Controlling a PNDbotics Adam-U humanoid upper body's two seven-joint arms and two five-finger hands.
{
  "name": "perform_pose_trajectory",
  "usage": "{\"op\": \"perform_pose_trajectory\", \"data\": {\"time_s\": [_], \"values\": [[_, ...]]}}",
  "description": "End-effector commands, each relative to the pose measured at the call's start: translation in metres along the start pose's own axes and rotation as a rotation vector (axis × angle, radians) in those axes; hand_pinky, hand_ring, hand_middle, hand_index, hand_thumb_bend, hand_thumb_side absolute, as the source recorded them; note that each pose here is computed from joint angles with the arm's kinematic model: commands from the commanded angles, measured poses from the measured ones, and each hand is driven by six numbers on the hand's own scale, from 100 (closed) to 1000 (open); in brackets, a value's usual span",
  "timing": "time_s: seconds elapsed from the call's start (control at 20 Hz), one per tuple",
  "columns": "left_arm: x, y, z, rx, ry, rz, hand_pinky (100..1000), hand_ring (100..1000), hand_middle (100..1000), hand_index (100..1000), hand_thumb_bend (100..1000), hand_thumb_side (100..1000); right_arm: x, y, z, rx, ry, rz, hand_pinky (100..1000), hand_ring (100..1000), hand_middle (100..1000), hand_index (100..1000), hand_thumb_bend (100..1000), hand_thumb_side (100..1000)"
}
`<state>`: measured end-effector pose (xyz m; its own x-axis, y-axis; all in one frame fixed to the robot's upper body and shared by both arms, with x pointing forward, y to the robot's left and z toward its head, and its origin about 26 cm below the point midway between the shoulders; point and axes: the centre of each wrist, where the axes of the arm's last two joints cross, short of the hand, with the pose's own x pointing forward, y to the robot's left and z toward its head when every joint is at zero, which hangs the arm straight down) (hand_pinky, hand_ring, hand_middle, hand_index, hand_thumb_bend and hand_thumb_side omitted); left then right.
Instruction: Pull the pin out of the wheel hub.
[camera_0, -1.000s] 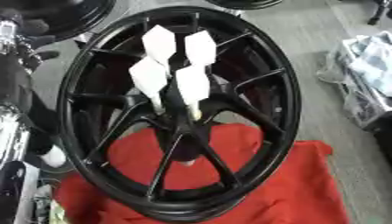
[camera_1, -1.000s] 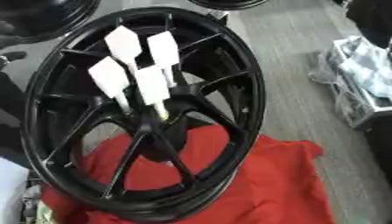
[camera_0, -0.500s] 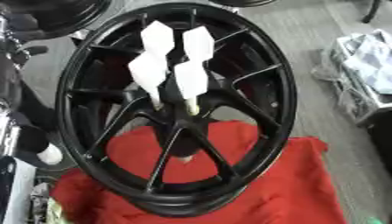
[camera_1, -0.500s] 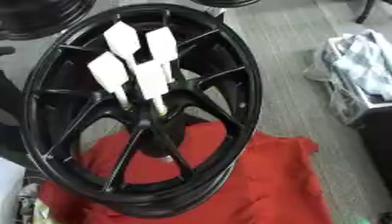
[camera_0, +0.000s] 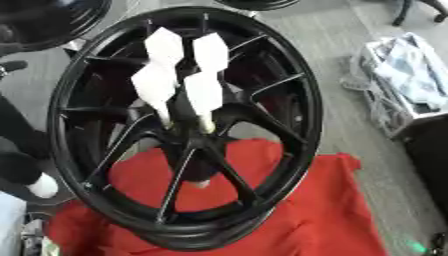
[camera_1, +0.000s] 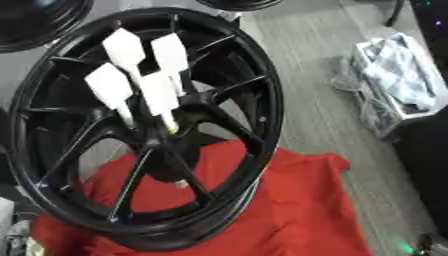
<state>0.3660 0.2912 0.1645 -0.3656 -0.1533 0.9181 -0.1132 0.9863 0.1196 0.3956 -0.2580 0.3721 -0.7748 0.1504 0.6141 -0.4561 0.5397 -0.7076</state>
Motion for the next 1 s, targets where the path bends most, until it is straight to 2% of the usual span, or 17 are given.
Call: {"op": "perform_pose_trajectory", "data": {"time_s": [0.05,0.35,0.55,0.75,0.85,1.0], "values": [[0.008,0.017,-0.003,0.036,-0.025,-0.032,708,752,720,726,161,825,0.02,0.01,-0.017,0.121,-0.072,0.098,906,823,814,878,100,384],[0.003,0.03,-0.001,0.063,-0.003,-0.059,708,753,720,725,156,828,0.056,0.041,-0.035,0.387,-0.201,0.313,885,819,806,873,100,242],[0.001,0.036,0.0,0.07,0.006,-0.083,708,753,720,724,155,829,0.068,0.058,-0.043,0.537,-0.232,0.445,875,813,797,870,100,233],[-0.001,0.043,0.001,0.081,0.012,-0.101,708,753,720,725,154,830,0.064,0.068,-0.048,0.634,-0.228,0.533,868,810,793,867,100,289],[-0.002,0.045,0.001,0.084,0.013,-0.106,708,754,720,725,152,828,0.059,0.072,-0.05,0.655,-0.217,0.56,875,814,798,871,100,346],[-0.002,0.047,0.001,0.087,0.013,-0.11,708,754,720,724,151,828,0.046,0.077,-0.053,0.671,-0.194,0.574,880,816,801,873,100,351]]}}
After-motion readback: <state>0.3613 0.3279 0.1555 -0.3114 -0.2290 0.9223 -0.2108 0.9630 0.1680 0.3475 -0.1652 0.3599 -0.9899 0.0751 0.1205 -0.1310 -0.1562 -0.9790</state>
